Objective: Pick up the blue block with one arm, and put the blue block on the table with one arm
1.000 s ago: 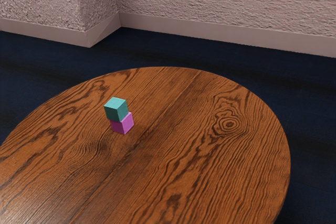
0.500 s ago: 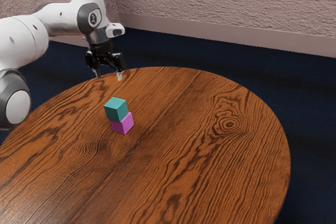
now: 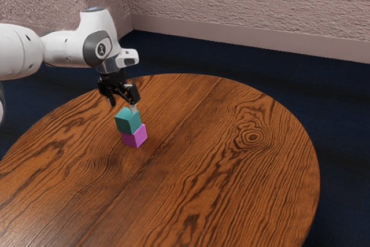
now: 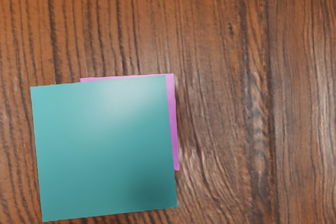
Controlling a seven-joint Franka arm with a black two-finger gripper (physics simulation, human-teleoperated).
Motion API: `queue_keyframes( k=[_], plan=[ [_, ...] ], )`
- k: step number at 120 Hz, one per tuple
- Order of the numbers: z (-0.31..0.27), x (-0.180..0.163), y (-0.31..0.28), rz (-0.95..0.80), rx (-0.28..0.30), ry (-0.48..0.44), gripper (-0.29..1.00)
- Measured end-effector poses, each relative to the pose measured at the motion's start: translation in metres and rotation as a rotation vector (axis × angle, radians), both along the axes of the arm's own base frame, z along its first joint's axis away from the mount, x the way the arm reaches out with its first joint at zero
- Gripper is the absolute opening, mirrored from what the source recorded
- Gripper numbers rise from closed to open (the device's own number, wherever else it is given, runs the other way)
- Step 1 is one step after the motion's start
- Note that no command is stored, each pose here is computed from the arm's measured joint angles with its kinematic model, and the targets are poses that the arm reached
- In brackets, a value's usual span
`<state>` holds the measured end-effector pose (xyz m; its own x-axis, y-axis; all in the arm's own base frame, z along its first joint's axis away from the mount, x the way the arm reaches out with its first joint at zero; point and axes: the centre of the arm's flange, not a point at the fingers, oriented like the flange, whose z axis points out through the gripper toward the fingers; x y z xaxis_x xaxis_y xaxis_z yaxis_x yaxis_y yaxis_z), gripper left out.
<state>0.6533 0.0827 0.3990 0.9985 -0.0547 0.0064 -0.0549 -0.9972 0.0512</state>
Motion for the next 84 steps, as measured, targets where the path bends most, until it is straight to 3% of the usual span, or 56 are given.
queue_keyframes(
  k=[60, 84],
  plan=[
    [-0.018, -0.014, 0.022, -0.060, -0.003, -0.016, 0.70],
    [-0.021, 0.018, 0.033, -0.085, 0.025, -0.053, 0.70]
  ],
)
